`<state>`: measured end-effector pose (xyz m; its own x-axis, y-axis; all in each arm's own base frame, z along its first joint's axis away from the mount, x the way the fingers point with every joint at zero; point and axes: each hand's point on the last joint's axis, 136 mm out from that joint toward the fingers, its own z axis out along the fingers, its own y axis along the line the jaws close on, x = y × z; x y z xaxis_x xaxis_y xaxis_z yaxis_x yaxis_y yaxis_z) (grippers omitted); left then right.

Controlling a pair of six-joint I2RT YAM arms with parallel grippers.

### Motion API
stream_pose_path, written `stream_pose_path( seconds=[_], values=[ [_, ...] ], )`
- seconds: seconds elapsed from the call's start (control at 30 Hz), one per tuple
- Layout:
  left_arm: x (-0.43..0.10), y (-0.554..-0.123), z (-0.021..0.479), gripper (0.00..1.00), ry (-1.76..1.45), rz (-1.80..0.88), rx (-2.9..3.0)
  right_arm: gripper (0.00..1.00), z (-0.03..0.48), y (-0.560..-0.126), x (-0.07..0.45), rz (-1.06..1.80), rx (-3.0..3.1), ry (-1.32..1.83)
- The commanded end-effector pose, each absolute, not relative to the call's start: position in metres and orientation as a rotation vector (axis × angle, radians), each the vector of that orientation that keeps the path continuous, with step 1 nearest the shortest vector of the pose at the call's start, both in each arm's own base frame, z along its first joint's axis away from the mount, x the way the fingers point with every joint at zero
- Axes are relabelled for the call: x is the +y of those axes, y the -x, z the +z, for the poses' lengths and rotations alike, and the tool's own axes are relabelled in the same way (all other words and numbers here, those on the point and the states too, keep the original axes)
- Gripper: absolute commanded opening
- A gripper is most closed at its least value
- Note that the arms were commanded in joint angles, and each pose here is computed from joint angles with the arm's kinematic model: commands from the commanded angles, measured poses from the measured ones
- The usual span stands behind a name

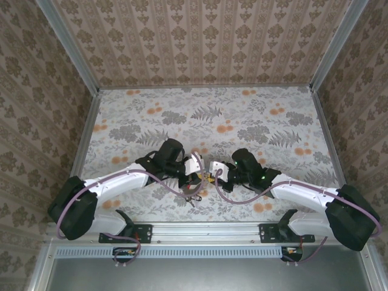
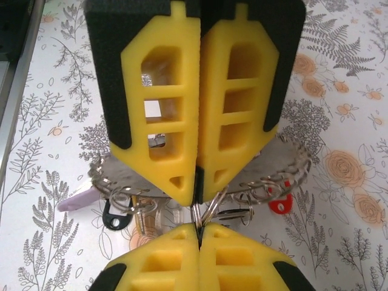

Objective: Put the keys on the keyring

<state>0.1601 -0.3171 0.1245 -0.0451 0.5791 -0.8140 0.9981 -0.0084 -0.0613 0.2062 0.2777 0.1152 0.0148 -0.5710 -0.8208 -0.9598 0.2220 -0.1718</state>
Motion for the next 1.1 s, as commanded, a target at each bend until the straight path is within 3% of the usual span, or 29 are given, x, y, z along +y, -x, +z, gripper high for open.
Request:
stream_pose_path(
  seconds=[0.0, 0.6, 1.07],
  values=[
    [-0.331, -0.158, 0.139, 0.07, -1.689, -0.939, 1.593, 0.0, 0.136, -0.205, 0.294, 0.625, 1.547, 1.44],
    [-0.34, -0.161, 0.128, 0.21, -1.71, -0.89, 1.601, 0.0, 0.137, -0.216, 0.295, 0.611, 1.575, 1.368],
    [-0.332, -0.149, 0.122, 0.24, -1.729, -0.955, 1.585, 0.0, 0.128, -0.22, 0.29, 0.585, 1.601, 1.324]
  ],
)
